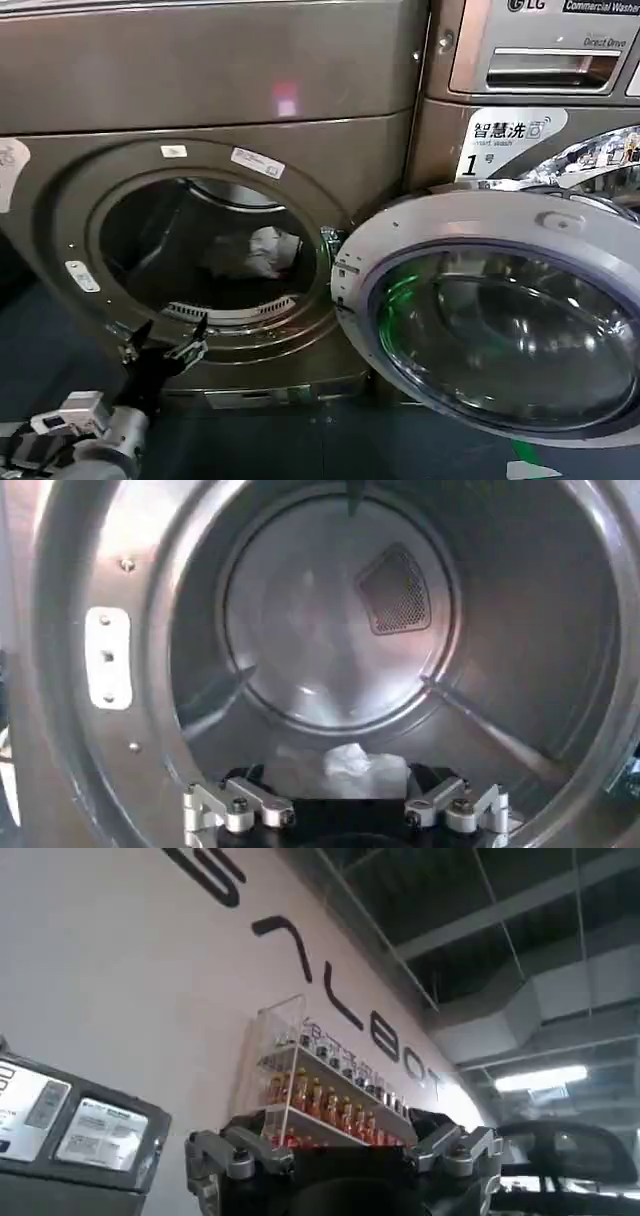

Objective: Grasp the clothes from the dryer.

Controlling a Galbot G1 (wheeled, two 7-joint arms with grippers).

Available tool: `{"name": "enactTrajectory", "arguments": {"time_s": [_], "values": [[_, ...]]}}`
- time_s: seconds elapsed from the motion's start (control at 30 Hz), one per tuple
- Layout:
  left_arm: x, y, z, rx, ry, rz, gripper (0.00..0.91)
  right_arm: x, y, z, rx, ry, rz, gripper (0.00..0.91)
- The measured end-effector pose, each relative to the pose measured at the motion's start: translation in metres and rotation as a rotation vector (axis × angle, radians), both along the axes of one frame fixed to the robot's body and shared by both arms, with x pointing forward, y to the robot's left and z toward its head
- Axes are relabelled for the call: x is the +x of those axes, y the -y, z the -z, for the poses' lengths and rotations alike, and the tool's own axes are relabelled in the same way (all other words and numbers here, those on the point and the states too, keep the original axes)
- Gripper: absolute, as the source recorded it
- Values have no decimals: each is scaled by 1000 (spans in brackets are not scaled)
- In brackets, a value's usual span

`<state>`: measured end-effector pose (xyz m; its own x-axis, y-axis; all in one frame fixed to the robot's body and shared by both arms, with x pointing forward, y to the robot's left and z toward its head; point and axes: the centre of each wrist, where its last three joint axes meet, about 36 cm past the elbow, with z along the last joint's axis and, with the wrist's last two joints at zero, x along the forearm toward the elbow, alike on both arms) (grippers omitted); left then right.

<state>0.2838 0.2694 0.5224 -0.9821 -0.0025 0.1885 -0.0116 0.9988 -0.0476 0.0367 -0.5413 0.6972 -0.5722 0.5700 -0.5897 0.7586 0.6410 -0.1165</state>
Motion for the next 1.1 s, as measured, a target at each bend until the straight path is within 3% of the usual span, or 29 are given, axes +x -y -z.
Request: {"name": "enactTrajectory", "arguments": {"time_s": [1.1], "values": [[10, 0, 5, 3, 33, 24, 907, 0, -4, -3, -4, -7, 12, 907]]}}
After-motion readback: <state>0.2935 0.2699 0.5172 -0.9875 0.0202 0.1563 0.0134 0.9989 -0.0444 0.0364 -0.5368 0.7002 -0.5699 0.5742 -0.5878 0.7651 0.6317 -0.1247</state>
